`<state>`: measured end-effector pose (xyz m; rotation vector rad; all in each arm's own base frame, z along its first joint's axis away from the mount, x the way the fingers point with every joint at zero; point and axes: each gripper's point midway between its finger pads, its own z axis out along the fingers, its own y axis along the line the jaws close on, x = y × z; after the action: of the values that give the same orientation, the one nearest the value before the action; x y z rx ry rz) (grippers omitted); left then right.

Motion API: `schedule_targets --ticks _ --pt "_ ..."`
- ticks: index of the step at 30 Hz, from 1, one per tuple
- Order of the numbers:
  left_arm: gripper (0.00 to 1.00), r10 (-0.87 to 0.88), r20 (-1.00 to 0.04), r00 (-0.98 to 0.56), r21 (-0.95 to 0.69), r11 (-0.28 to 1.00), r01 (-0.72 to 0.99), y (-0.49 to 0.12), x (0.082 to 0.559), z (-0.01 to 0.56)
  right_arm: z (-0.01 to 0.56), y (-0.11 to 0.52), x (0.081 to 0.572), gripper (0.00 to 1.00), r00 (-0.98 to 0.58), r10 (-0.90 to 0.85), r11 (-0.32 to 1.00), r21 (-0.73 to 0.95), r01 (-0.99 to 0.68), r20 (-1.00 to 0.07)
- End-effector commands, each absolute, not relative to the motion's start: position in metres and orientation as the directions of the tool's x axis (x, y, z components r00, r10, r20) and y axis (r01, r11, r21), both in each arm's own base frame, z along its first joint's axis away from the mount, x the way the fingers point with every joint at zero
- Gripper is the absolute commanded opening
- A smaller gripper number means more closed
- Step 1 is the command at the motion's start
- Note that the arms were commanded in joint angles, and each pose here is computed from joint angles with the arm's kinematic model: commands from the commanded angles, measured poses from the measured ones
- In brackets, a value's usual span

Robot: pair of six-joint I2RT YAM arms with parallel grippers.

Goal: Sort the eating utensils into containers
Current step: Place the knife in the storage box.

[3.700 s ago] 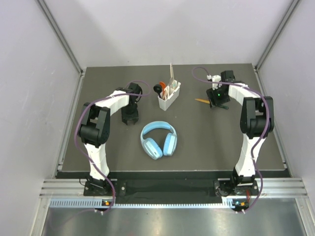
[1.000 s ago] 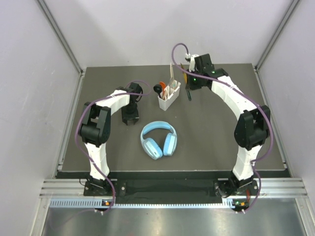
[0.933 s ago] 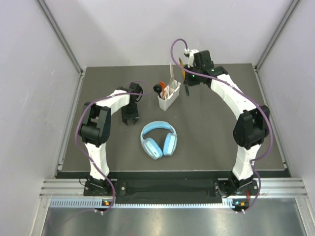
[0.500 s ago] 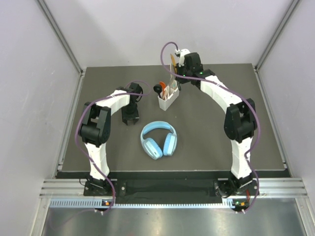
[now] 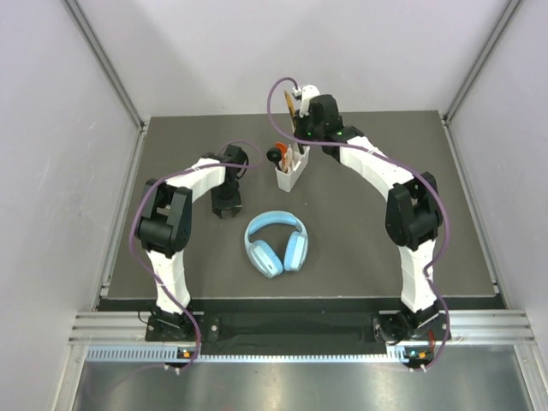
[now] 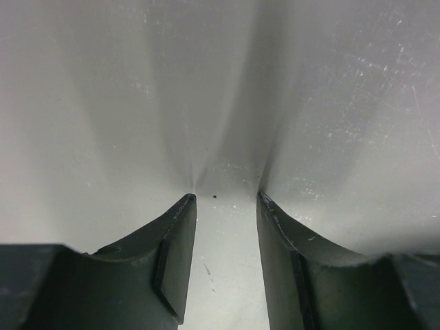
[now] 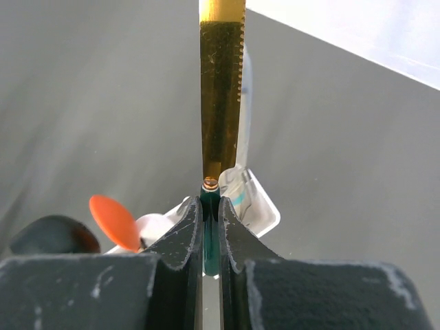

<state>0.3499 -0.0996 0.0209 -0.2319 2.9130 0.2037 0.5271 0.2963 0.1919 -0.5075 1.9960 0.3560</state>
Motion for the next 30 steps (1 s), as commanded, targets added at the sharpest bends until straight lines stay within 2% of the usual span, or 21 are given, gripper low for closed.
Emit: schedule_targets --ticks 1,19,30 --pt "0.46 -0.121 -0.114 -0.986 0.186 0.972 -0.141 -0.089 0.322 -0.003 0.228 0.298 0.535 0.00 -0.307 -0.165 0.883 -0.002 -0.469 -0.937" --pt "0.46 -0.112 -0.083 -0.990 0.200 0.972 -0.127 -0.086 0.315 -0.008 0.188 0.307 0.551 0.00 -0.256 -0.136 0.897 -0.010 -0.441 -0.957" --pt "0.45 -0.111 -0.075 -0.991 0.204 0.971 -0.124 -0.087 0.316 -0.012 0.165 0.296 0.531 0.01 -0.288 -0.149 0.903 -0.011 -0.429 -0.946"
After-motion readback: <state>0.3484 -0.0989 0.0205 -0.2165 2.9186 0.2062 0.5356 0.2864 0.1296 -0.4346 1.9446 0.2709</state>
